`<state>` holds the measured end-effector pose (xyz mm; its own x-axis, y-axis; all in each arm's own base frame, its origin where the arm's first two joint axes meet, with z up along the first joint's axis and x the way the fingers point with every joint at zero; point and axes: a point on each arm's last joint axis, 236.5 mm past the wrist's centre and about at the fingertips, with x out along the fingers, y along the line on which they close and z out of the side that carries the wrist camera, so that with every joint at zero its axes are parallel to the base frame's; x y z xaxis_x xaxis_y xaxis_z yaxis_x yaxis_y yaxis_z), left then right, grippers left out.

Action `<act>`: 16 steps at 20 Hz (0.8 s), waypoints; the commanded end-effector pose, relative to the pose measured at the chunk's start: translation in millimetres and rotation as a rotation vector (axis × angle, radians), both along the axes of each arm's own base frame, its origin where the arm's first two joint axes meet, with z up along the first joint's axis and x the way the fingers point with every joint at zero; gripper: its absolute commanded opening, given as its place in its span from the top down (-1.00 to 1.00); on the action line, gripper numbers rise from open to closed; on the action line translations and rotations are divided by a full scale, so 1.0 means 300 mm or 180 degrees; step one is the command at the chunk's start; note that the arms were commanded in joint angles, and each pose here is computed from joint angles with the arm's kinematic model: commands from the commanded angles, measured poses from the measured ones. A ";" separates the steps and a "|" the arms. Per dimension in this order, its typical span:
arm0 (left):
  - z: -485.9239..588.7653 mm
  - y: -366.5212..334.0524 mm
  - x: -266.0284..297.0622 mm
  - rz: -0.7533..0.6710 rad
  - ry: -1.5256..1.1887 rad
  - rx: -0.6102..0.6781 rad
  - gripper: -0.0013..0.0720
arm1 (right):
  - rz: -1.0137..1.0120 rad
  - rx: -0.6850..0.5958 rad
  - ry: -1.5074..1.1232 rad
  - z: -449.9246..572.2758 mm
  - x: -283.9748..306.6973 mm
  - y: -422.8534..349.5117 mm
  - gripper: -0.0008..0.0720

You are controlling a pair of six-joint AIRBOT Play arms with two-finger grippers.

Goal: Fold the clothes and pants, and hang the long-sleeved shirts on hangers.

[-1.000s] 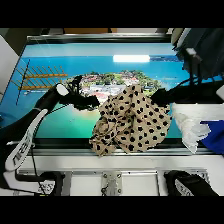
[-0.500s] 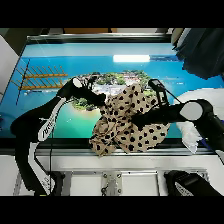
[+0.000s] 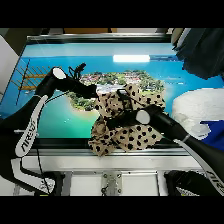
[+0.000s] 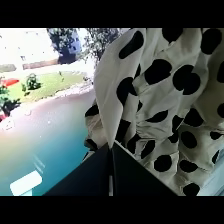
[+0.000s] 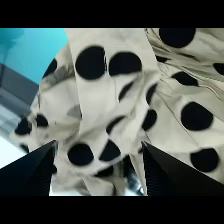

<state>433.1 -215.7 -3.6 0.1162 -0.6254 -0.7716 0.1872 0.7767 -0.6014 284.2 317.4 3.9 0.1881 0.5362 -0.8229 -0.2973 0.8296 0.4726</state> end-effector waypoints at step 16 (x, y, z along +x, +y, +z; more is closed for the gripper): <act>1.040 0.017 -0.134 -0.0008 -0.2169 -0.0396 0.93 | -0.0063 0.0259 -0.1009 0.554 0.206 -0.014 0.96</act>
